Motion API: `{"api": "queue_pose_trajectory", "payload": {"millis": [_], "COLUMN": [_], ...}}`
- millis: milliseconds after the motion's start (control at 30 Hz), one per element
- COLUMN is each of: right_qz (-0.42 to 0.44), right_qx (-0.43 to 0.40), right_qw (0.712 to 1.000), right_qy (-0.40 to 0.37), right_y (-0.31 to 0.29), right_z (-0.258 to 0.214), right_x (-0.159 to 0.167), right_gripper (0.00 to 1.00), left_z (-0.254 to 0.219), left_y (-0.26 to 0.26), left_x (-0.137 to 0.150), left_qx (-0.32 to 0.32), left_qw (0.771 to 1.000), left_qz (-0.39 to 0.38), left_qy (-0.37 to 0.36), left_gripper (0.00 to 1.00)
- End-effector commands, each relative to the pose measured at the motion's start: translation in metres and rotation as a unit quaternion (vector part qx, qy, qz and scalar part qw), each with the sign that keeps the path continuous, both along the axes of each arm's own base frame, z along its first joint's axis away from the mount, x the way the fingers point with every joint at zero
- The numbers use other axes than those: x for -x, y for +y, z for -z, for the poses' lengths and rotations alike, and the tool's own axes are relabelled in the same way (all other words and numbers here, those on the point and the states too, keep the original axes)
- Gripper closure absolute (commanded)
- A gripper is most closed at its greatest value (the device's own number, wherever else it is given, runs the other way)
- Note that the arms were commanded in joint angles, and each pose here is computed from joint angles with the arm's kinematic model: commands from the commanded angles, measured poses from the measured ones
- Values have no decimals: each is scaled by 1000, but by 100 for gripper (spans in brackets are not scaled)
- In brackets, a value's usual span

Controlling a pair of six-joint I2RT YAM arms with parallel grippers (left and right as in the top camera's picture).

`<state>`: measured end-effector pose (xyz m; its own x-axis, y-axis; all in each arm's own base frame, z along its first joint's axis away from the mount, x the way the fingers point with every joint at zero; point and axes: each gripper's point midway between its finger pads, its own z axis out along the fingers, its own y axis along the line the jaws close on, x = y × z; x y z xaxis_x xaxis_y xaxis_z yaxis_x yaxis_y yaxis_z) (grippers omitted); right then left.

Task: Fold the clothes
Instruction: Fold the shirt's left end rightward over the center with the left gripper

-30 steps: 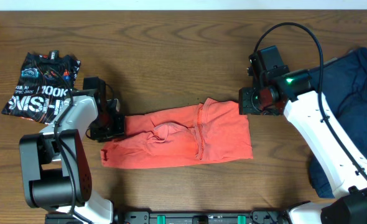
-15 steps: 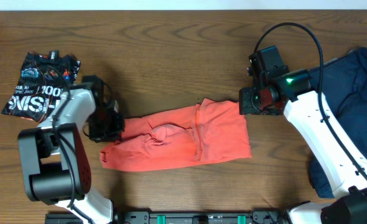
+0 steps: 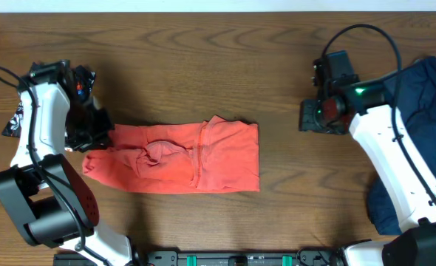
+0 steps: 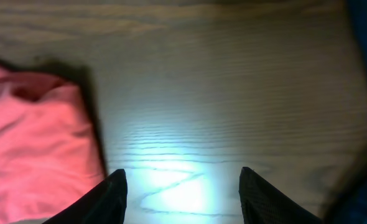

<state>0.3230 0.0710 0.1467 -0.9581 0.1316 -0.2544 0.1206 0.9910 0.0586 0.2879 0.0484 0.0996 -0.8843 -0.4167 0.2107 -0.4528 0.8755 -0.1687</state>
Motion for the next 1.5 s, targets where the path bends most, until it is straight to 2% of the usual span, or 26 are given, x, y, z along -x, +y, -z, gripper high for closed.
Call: {"api": "queue_pose_trajectory", "payload": {"millis": [0, 167, 400, 767, 933, 1167, 1233, 1267, 1300, 1400, 1467], "right_qz": [19, 31, 24, 20, 20, 17, 16, 16, 16, 16, 16], "right_qx": [10, 13, 15, 16, 17, 18, 17, 16, 16, 17, 17], "right_qw": [1000, 999, 999, 1000, 999, 999, 999, 999, 999, 999, 999], "right_qy": [6, 15, 17, 18, 21, 25, 26, 27, 27, 27, 27], "right_y": [-15, -26, -27, -27, -27, -28, -27, -27, -27, -27, -27], "right_z": [4, 5, 5, 5, 5, 6, 6, 6, 6, 6, 6], "right_x": [-1, 2, 3, 3, 5, 7, 8, 8, 8, 8, 8], "right_gripper": [44, 44, 43, 43, 43, 43, 43, 43, 43, 43, 43], "left_z": [-22, -44, -54, -54, -45, -46, -48, -49, -50, -55, -57], "left_y": [-47, -116, -196, -285, -294, -312, -319, -324, -329, -346, -354], "left_x": [-9, -7, 1, 1, 4, 7, 5, 5, 4, 4, 2], "left_qx": [75, 164, 219, 227, 181, 187, 192, 195, 199, 211, 218], "left_qw": [997, 984, 968, 953, 961, 954, 952, 951, 949, 940, 934], "left_qz": [11, 54, 118, 185, 189, 209, 211, 211, 212, 226, 235], "left_qy": [-18, -29, -30, -80, -87, -102, -111, -116, -122, -143, -157], "left_gripper": [94, 94, 94, 94, 94, 93, 89, 85, 76, 68, 58]}}
